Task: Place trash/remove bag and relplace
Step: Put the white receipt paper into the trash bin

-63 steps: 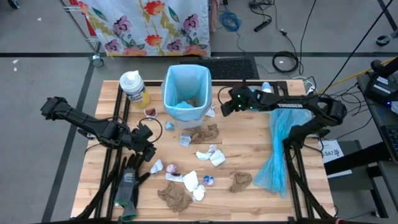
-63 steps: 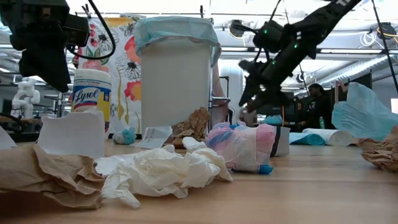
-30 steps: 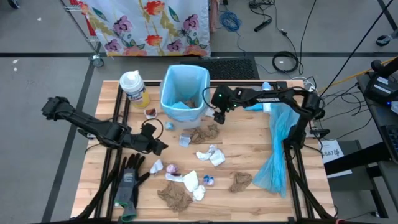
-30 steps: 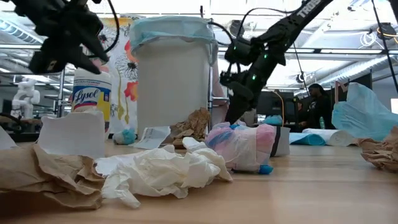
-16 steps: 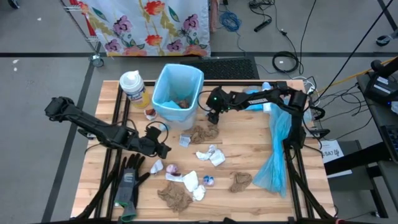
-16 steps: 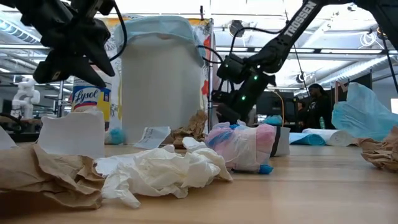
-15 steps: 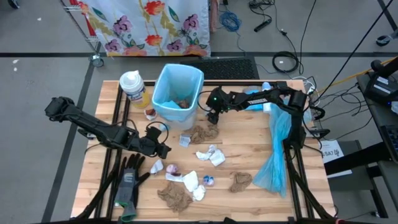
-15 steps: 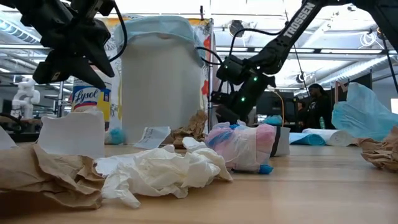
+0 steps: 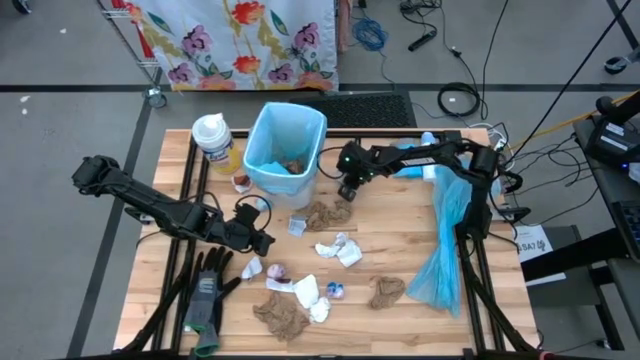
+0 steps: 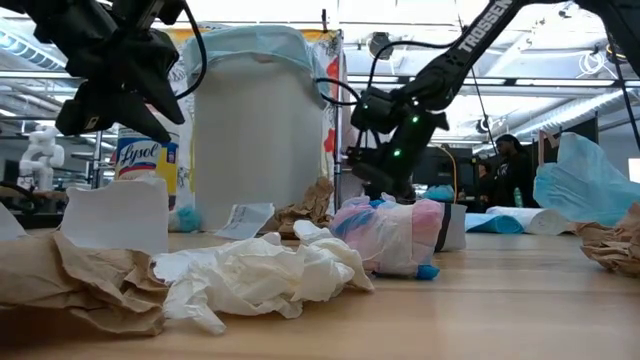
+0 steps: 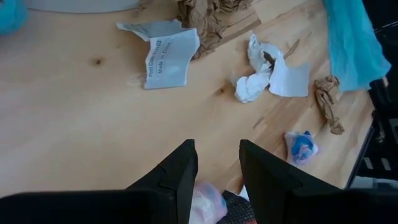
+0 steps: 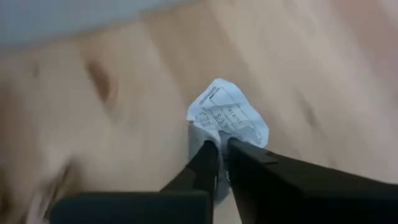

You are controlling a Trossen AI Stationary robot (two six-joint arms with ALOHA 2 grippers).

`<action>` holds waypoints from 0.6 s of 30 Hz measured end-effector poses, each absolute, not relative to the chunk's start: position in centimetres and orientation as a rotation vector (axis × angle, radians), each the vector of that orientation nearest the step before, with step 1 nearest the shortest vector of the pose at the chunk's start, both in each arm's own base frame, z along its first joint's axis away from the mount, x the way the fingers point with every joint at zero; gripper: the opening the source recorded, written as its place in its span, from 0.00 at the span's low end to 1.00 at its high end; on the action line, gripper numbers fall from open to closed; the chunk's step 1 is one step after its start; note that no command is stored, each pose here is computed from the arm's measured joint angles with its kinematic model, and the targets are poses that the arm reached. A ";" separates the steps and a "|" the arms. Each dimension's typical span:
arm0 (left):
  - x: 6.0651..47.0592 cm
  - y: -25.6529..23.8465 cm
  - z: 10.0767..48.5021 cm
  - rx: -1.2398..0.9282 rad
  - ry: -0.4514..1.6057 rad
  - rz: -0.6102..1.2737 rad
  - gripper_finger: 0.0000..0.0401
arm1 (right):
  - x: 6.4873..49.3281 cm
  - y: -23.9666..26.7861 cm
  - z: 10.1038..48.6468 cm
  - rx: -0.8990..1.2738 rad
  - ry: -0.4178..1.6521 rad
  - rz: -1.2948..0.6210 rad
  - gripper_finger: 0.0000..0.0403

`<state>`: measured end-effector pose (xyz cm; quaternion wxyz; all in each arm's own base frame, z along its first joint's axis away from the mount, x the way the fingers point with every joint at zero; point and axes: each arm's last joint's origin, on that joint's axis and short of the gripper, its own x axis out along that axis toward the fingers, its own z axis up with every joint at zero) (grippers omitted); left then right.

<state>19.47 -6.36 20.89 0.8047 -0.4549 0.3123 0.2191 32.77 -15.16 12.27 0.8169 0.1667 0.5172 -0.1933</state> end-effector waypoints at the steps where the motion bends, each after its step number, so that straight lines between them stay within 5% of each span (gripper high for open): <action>1: 19.4 -6.3 20.8 -0.970 0.673 0.474 0.31 | 32.4 -15.0 12.9 0.370 1.112 -0.419 0.04; 5: 19.2 -6.2 20.6 -0.949 0.696 0.501 0.31 | 30.4 -13.8 16.1 0.406 1.161 -0.461 0.01; 18: 19.2 -5.5 20.0 -0.826 0.676 0.605 0.31 | 26.4 -8.6 27.3 0.508 0.856 -0.507 0.00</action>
